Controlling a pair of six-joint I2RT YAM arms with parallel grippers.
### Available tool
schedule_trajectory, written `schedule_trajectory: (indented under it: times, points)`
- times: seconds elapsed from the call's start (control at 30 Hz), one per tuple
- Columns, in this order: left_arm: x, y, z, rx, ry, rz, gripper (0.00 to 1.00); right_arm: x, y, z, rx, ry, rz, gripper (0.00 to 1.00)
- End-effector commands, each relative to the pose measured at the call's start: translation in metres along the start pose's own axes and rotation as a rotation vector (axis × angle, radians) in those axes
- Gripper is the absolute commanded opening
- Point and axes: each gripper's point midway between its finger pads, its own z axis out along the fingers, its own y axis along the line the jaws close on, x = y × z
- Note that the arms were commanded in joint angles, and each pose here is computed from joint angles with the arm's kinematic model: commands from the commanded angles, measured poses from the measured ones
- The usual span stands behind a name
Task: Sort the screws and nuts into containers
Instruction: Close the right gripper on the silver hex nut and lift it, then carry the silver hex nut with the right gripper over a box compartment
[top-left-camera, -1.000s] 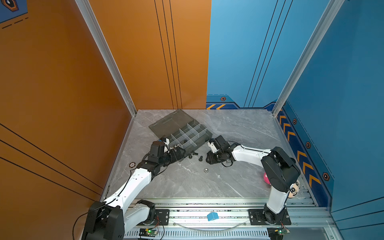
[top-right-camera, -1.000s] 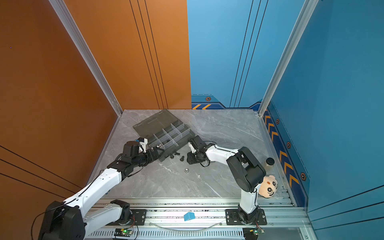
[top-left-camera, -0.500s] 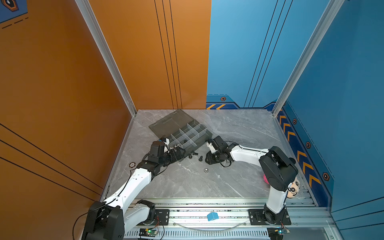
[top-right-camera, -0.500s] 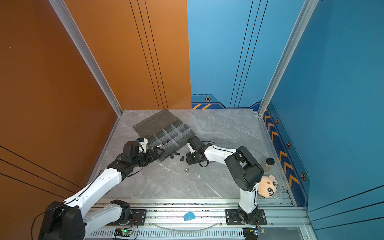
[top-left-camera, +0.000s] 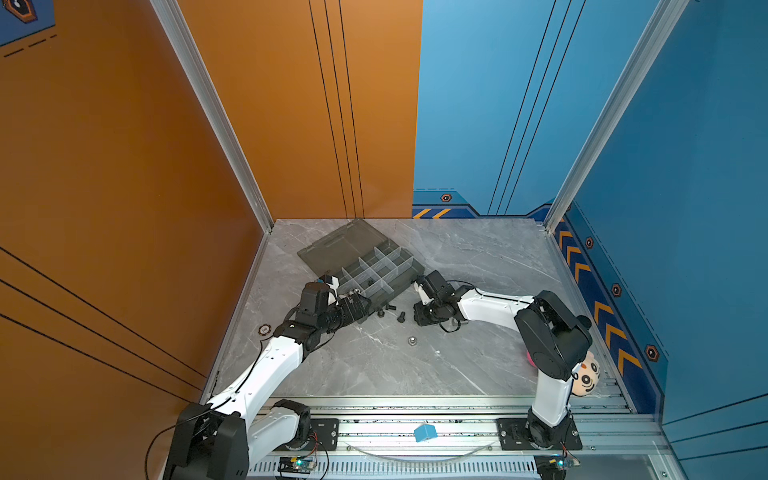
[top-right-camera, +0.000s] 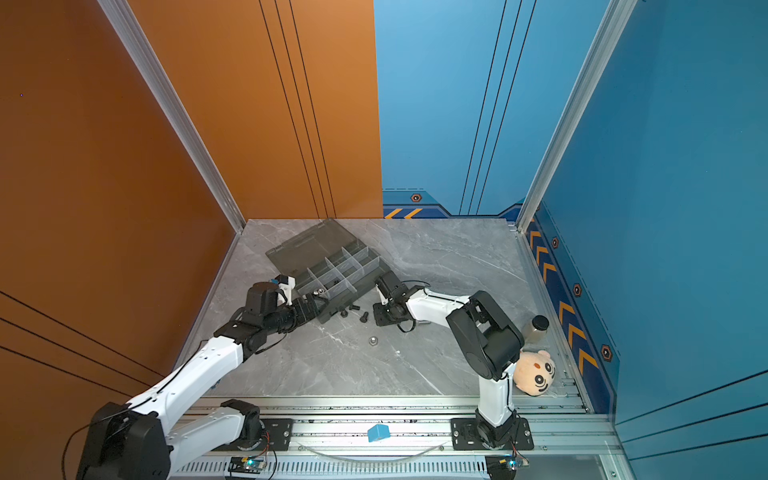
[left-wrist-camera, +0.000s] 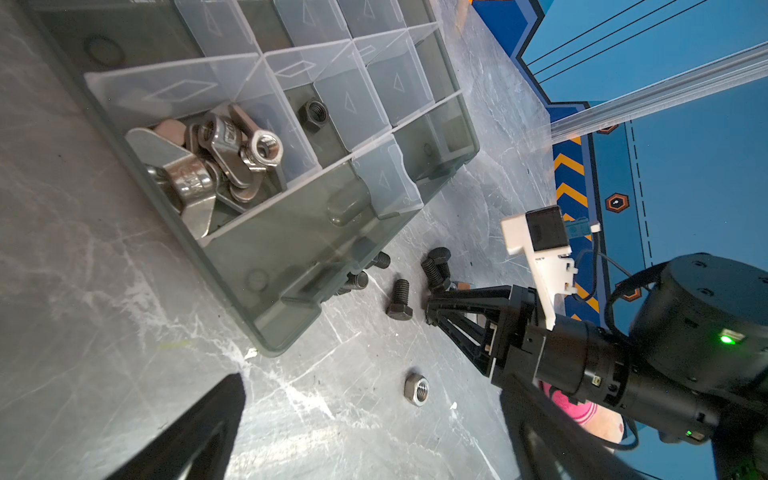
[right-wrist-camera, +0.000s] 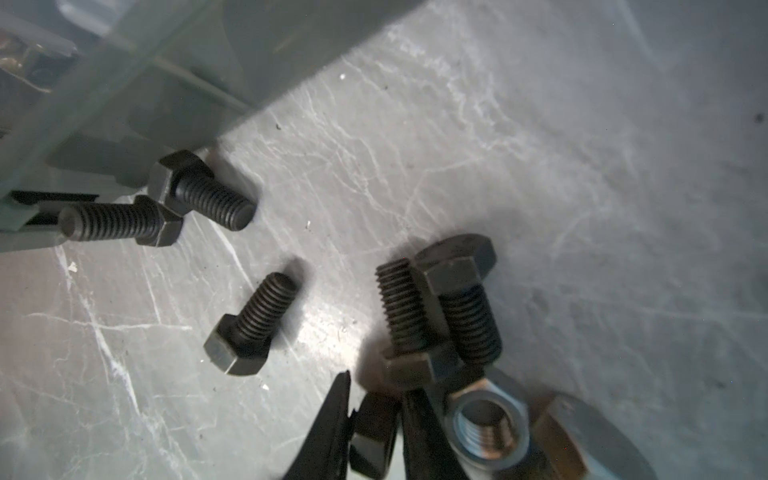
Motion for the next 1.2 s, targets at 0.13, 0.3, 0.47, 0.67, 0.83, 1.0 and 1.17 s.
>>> schedule_trajectory:
  times: [0.13, 0.3, 0.47, 0.67, 0.83, 1.0, 1.17]
  points:
    - [0.001, -0.001, -0.002, 0.008, -0.003, -0.003, 0.98, 0.024, -0.016, 0.009, 0.057, 0.091, 0.028, 0.08]
    - [0.001, -0.002, -0.003, 0.013, -0.003, -0.002, 0.98, 0.005, -0.001, -0.008, -0.122, 0.059, 0.071, 0.00]
    - [0.000, -0.002, -0.006, 0.024, -0.005, -0.011, 0.98, -0.037, 0.017, -0.055, -0.331, -0.037, 0.081, 0.00]
    - [0.000, 0.002, -0.010, 0.023, -0.005, -0.018, 0.98, -0.083, 0.029, -0.104, -0.404, -0.136, 0.012, 0.00]
    - [-0.002, 0.002, -0.013, 0.028, -0.014, -0.024, 0.98, -0.119, 0.045, -0.123, -0.422, -0.218, -0.052, 0.00]
    - [-0.003, 0.003, -0.014, 0.031, -0.017, -0.030, 0.98, -0.151, 0.064, -0.120, -0.447, -0.299, -0.071, 0.00]
    - [-0.003, 0.004, -0.014, 0.032, -0.017, -0.036, 0.98, -0.164, 0.086, -0.096, -0.423, -0.306, -0.113, 0.00]
